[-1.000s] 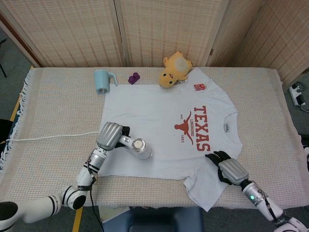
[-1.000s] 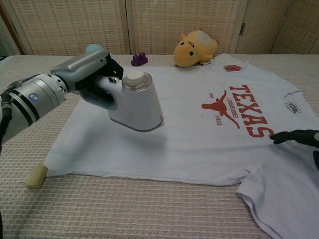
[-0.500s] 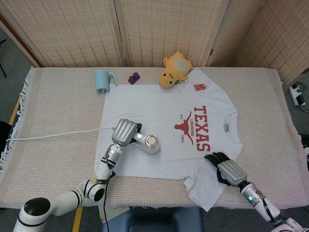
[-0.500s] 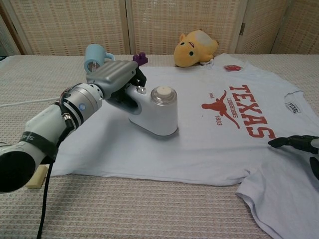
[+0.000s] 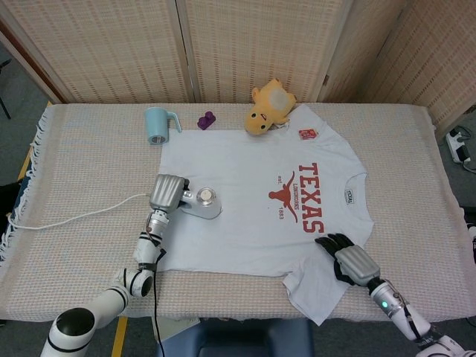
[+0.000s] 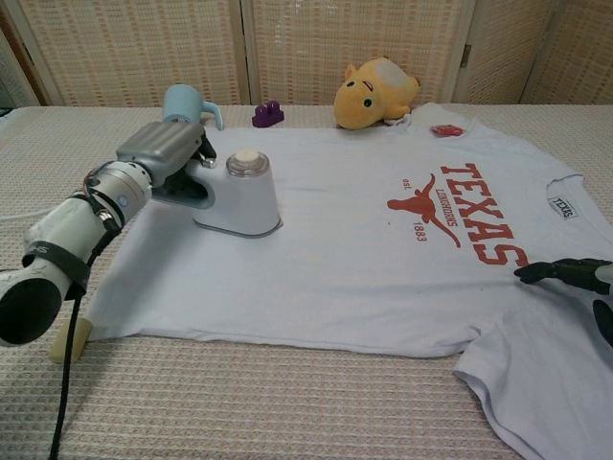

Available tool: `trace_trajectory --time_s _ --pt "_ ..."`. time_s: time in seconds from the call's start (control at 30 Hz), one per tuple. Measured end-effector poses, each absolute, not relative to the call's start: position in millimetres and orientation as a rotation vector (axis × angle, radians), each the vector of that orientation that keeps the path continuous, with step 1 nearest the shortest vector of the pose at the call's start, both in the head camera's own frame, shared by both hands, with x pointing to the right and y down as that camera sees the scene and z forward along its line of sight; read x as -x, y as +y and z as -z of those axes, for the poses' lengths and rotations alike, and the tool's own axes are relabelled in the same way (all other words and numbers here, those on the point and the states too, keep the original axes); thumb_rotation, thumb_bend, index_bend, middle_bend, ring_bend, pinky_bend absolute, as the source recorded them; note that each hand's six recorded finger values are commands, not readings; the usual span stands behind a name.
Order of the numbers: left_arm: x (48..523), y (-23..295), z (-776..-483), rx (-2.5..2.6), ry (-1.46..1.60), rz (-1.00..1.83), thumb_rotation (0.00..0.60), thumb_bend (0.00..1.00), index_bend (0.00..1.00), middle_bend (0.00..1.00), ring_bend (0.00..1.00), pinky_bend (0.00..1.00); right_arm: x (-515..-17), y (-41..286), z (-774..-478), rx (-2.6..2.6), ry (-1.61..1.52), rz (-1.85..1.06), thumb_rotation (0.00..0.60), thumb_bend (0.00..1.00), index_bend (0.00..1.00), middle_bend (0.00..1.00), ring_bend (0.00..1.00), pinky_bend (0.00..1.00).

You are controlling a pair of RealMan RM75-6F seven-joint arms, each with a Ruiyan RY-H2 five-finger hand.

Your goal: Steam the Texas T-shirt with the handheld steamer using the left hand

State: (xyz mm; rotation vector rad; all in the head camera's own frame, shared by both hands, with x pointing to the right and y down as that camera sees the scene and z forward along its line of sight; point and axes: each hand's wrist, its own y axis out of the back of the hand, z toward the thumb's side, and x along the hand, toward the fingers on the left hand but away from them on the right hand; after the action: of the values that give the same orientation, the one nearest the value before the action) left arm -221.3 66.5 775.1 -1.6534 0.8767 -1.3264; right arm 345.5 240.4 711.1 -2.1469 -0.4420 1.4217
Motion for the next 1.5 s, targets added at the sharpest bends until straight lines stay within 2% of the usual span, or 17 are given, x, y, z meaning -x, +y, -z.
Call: trace_trajectory --time_s 0.2,0.37,0.47,0.7,0.83,1.0,1.3,1.5 --pt "280.9 41.8 -764.9 1.601 1.052 1.411 0.6 0.36 0.93 1.0 0.83 0.73 -342.2 239.7 -709.7 2.147 -0.442 -1.412 0.549 1.0 0.0 0.08 0.0 0.01" --pt "290.6 32.2 -756.8 1.645 1.207 1.401 0.6 0.36 0.93 1.0 0.83 0.74 -340.8 239.6 -708.4 2.146 -0.438 -1.405 0.549 1.0 0.0 0.08 0.0 0.01" --pt "280.3 30.1 -752.1 1.686 1.247 1.37 0.6 0.36 0.93 1.0 0.83 0.75 -340.1 240.1 -707.7 2.148 -0.436 -1.401 0.547 1.0 0.0 0.08 0.0 0.01" --pt "222.5 35.4 -742.2 1.744 1.171 1.282 0.6 0.36 0.93 1.0 0.83 0.75 -341.2 241.2 -704.8 2.149 -0.44 -1.396 0.549 1.0 0.0 0.08 0.0 0.01" --pt "183.4 41.8 -744.5 1.746 1.081 1.259 0.6 0.36 0.94 1.0 0.83 0.75 -344.2 241.1 -702.1 2.142 -0.455 -1.401 0.552 1.0 0.0 0.08 0.0 0.01" --pt "156.9 48.5 -752.5 1.692 0.973 1.266 0.6 0.36 0.94 1.0 0.83 0.75 -347.1 243.6 -700.8 2.142 -0.466 -1.409 0.55 1.0 0.0 0.08 0.0 0.01" --pt "137.7 57.6 -768.8 1.59 0.834 1.32 0.6 0.36 0.93 1.0 0.83 0.76 -345.3 245.5 -704.7 2.151 -0.448 -1.416 0.551 1.0 0.0 0.08 0.0 0.01" --pt "153.8 54.2 -775.0 1.536 0.805 1.376 0.6 0.36 0.93 1.0 0.83 0.76 -345.0 245.3 -707.2 2.152 -0.444 -1.421 0.549 1.0 0.0 0.08 0.0 0.01"
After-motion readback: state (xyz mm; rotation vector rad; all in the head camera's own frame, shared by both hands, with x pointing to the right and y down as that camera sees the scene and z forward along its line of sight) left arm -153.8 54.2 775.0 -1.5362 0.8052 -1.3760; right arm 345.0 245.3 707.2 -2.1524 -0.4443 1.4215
